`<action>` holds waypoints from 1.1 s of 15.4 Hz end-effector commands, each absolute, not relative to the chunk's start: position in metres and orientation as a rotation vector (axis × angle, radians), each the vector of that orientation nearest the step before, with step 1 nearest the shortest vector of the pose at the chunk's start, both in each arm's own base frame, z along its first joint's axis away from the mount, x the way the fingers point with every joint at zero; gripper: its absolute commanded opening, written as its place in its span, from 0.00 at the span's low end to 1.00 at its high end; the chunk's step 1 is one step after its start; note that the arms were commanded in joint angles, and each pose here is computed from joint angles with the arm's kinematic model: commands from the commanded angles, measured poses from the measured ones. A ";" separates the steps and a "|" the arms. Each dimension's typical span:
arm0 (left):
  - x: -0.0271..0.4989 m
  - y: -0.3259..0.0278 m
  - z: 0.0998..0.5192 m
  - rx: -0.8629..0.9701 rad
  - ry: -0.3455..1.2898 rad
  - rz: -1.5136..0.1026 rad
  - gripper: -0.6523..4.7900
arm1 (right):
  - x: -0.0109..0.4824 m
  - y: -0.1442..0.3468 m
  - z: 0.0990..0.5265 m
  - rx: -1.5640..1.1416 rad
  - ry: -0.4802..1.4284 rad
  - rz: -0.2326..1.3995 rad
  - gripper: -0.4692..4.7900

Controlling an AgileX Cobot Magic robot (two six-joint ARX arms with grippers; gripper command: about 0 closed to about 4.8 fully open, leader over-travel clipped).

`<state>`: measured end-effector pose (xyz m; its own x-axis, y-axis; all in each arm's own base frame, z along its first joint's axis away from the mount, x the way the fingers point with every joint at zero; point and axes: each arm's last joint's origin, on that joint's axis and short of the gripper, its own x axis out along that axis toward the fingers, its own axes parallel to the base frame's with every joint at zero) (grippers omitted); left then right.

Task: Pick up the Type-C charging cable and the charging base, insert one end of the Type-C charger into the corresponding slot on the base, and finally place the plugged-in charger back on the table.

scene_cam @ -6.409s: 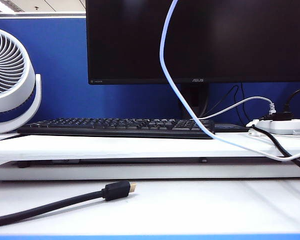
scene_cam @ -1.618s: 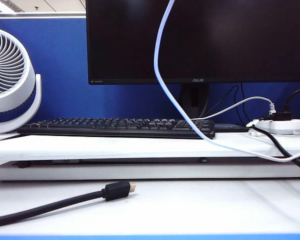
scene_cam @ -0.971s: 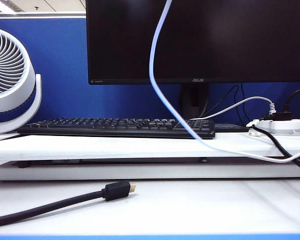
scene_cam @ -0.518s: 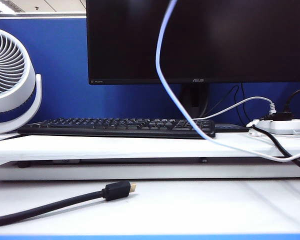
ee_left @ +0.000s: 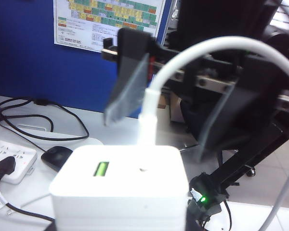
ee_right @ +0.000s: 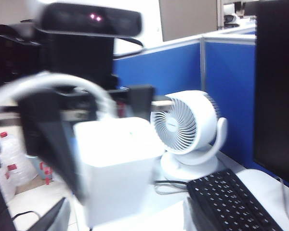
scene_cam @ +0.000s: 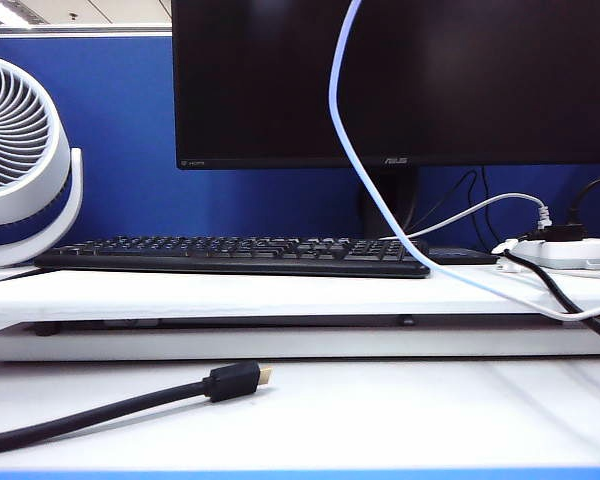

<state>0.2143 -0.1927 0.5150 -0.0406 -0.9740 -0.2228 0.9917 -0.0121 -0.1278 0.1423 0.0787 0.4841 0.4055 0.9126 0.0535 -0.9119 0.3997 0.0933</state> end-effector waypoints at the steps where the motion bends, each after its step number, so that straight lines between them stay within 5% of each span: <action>1: 0.215 -0.191 0.519 0.121 0.240 -1.493 0.11 | 0.139 0.075 0.488 0.089 -0.039 1.108 0.67; 7: 0.226 -0.191 0.505 0.277 0.319 -1.205 0.11 | 0.137 0.070 0.490 0.075 -0.072 0.966 0.67; 17: 0.299 -0.242 0.385 0.417 0.923 -1.099 0.11 | 0.132 0.066 0.492 0.079 -0.096 0.893 0.67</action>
<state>0.2967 -0.2401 0.3885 0.1625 -0.5807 -0.7978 0.8854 0.4427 -0.1419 0.1350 0.0681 0.4895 0.6101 0.7865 0.0952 -0.7919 0.6093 0.0411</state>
